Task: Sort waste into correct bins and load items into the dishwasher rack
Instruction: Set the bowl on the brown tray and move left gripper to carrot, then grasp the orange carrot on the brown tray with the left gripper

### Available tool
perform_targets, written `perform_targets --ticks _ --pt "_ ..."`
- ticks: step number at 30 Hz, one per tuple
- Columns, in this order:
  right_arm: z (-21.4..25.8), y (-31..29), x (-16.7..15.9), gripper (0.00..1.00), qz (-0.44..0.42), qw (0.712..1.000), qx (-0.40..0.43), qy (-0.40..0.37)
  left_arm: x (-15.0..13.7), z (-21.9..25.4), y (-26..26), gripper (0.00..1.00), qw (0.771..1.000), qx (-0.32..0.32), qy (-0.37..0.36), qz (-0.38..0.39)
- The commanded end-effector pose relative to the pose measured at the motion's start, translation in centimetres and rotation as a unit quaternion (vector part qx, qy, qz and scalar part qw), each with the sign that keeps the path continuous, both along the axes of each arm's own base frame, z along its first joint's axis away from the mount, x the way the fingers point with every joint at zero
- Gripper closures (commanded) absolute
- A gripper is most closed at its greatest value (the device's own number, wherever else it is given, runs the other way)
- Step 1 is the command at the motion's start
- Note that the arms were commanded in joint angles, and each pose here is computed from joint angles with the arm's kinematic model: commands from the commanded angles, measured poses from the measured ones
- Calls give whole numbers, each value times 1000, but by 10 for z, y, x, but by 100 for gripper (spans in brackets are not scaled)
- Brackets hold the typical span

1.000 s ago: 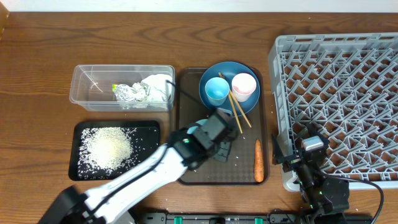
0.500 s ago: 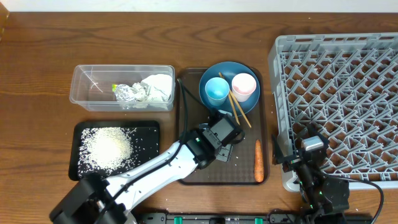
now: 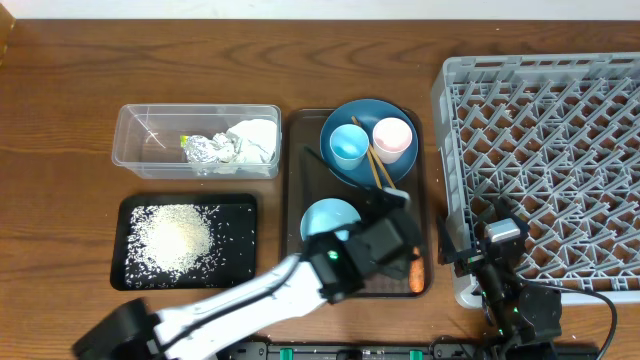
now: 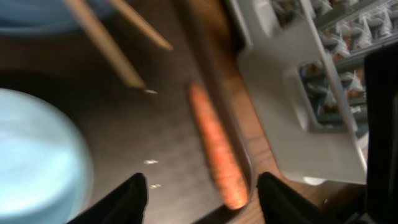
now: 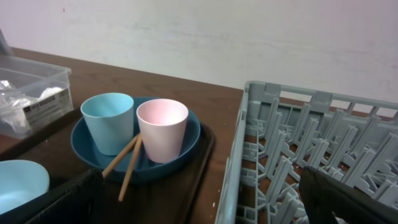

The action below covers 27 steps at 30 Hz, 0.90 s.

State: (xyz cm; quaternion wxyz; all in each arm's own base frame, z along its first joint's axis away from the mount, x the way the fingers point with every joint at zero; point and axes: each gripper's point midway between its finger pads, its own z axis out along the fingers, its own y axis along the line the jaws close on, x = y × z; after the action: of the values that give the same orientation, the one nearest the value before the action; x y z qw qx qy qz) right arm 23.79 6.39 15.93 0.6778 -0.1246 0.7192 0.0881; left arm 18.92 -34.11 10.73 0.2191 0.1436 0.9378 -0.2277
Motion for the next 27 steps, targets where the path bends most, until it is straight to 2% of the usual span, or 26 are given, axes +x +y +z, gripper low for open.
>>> perform_targets --ticks 1,9,21,25,27 --pt "-1 -1 0 1 -2 1000 6 3 -8 -21 -16 44 1000 8 11 -3" --pt "-1 -1 0 1 -3 1000 6 3 -15 -59 -36 44 1000 17 26 -6" --pt "-1 -1 0 1 -3 1000 6 3 -16 -101 -34 44 998 52 43 -1" --pt "-1 -1 0 1 -3 1000 6 3 -12 -103 -24 51 997 73 36 10" --pt "-1 -1 0 1 -3 1000 6 3 -11 -101 -17 52 996 83 34 15"
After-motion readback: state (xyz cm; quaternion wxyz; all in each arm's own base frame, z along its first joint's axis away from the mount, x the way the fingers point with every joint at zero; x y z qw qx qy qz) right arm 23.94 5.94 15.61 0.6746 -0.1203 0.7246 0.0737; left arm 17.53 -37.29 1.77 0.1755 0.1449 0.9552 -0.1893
